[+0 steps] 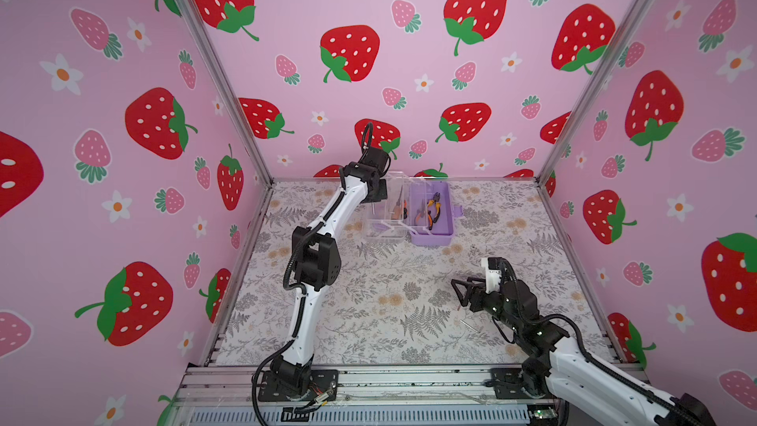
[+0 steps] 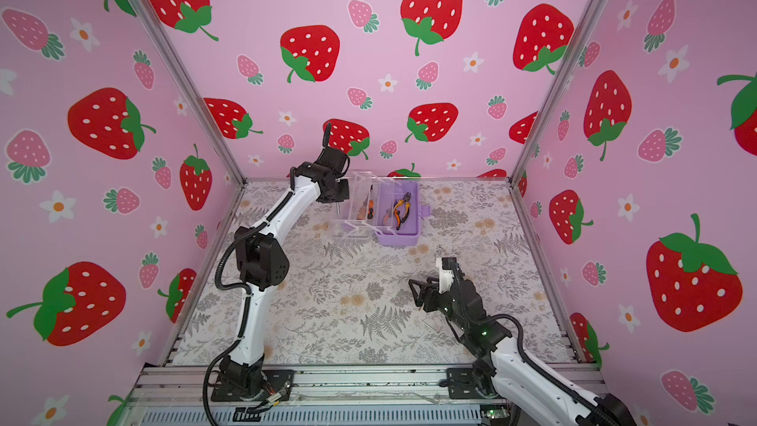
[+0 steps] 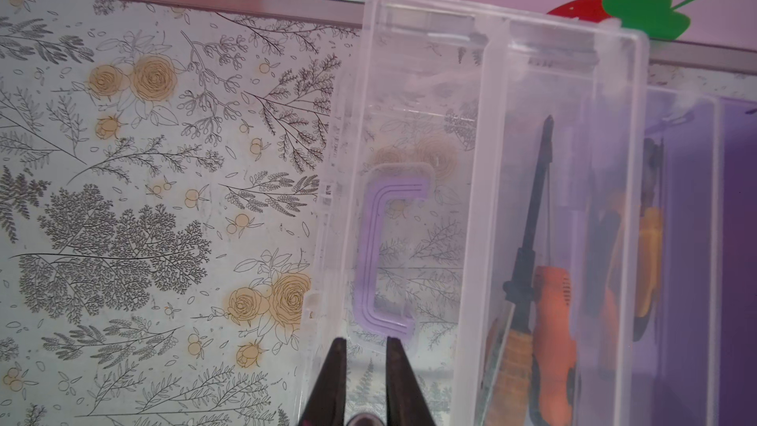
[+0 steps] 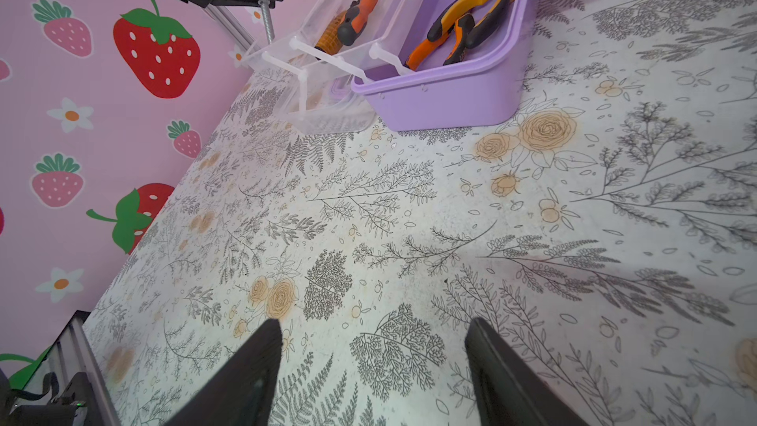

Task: Pack the tool kit
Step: 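Carry the bolt over the box with the left gripper while the right draws back, then lower the bolt into the box and open the left gripper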

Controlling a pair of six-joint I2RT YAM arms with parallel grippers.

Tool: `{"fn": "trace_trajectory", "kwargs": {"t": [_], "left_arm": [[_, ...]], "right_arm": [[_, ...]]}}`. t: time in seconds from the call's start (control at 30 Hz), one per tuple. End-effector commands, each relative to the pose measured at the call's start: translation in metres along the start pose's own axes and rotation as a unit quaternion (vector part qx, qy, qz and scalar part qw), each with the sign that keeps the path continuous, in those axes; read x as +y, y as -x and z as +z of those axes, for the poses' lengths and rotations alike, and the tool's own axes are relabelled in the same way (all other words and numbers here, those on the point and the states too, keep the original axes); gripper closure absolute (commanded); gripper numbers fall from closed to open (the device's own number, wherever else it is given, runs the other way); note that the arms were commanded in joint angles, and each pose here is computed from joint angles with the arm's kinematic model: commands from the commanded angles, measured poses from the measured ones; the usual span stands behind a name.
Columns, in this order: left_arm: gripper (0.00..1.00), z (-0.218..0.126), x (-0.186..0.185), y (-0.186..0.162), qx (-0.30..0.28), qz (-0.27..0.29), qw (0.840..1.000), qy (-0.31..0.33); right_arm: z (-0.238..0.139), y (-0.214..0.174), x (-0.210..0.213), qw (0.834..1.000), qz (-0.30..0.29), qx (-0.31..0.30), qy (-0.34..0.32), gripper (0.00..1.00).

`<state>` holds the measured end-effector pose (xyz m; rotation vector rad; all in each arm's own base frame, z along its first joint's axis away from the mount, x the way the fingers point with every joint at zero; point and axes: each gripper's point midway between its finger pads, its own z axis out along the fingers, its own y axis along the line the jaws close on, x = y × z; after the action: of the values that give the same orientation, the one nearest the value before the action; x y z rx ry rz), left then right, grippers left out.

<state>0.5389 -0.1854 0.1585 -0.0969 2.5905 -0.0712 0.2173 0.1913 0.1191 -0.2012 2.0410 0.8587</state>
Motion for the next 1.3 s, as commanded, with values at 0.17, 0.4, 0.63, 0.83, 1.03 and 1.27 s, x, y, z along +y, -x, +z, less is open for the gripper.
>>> {"fn": "trace_trajectory", "kwargs": {"t": [0.17,0.4,0.63,0.83,1.03,1.27], "left_arm": [[0.67,-0.011,-0.009,0.002,0.001,0.012,1.000,-0.021],[0.61,-0.044,-0.020,0.013,-0.028,0.007,0.998,-0.055],[0.60,-0.110,-0.050,-0.001,-0.083,0.042,0.991,-0.095],[0.59,-0.158,-0.082,-0.045,-0.117,0.077,0.981,-0.137],[0.58,-0.154,-0.092,-0.108,-0.087,0.064,0.978,-0.179],[0.57,-0.144,-0.067,-0.154,-0.052,0.058,0.984,-0.162]], "right_arm": [[0.001,-0.016,-0.013,0.999,0.010,0.023,-0.020,0.26],[-0.005,-0.026,-0.045,0.992,0.046,0.043,-0.111,0.25],[-0.016,-0.048,-0.064,0.979,0.082,0.083,-0.167,0.29],[-0.022,-0.053,-0.066,0.972,0.092,0.108,-0.185,0.32],[-0.018,-0.060,-0.070,0.961,0.075,0.157,-0.213,0.34],[-0.002,-0.071,-0.071,0.948,0.057,0.208,-0.235,0.37]]}}
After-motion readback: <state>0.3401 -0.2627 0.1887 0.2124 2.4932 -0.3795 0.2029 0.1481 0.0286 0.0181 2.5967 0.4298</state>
